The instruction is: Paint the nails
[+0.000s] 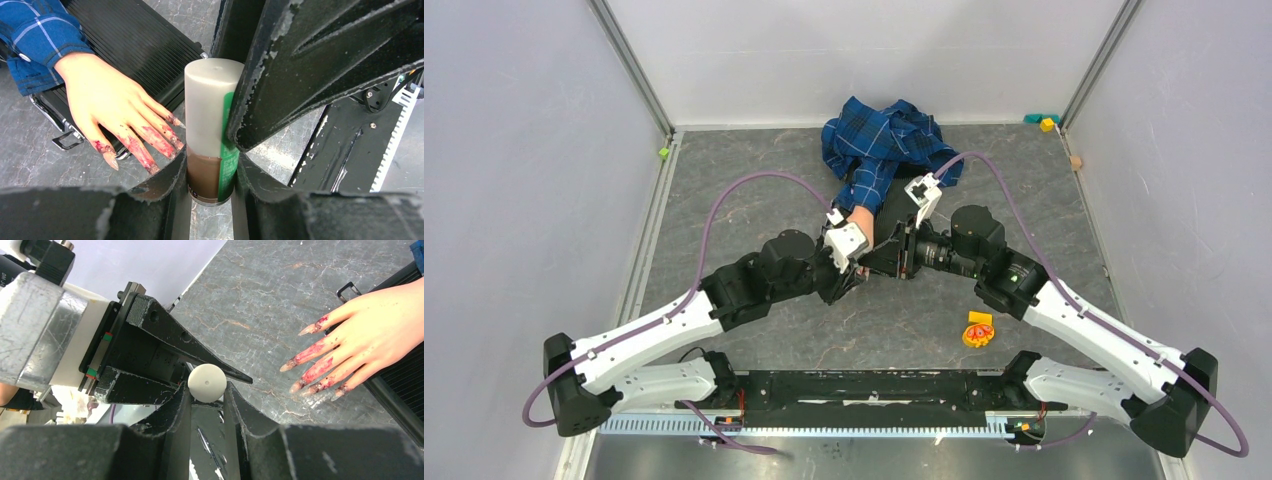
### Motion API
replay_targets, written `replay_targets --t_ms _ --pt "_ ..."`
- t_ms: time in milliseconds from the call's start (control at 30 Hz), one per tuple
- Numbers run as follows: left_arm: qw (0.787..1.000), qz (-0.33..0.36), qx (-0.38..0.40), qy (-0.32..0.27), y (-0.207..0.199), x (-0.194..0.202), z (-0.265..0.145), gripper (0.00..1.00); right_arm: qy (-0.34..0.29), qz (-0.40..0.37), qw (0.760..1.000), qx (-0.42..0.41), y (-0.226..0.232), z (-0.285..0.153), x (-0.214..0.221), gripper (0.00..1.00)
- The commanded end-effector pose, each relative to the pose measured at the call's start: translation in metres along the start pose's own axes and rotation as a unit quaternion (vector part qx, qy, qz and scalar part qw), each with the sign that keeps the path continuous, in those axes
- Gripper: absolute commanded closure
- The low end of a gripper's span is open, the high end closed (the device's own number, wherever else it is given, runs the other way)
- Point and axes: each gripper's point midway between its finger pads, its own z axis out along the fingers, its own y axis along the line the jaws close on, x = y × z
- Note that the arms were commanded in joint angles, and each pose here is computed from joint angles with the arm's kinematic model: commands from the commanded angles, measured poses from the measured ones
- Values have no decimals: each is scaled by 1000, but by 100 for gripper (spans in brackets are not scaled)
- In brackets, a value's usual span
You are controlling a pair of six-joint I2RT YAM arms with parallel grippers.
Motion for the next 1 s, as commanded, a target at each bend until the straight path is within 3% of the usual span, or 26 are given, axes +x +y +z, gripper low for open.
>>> replay_targets --t_ms 0,267,533,767,967 --pt "998 -30 11 -52 -6 -38 -15 98 -26 -42 999 -13 11 -7 -14 100" --pt "993 4 103 -65 -37 -48 -37 98 -5 -94 995 -33 18 -14 -10 100" --pt "972 36 216 -84 -74 -48 -59 98 14 -141 986 -87 35 -25 -1 100" --pt "971 26 221 -91 -77 -49 -55 98 -4 -137 987 -86 39 -30 -8 98" --pt "987 -32 105 -114 -40 -60 -43 98 -102 -112 985 -87 50 -40 -40 37"
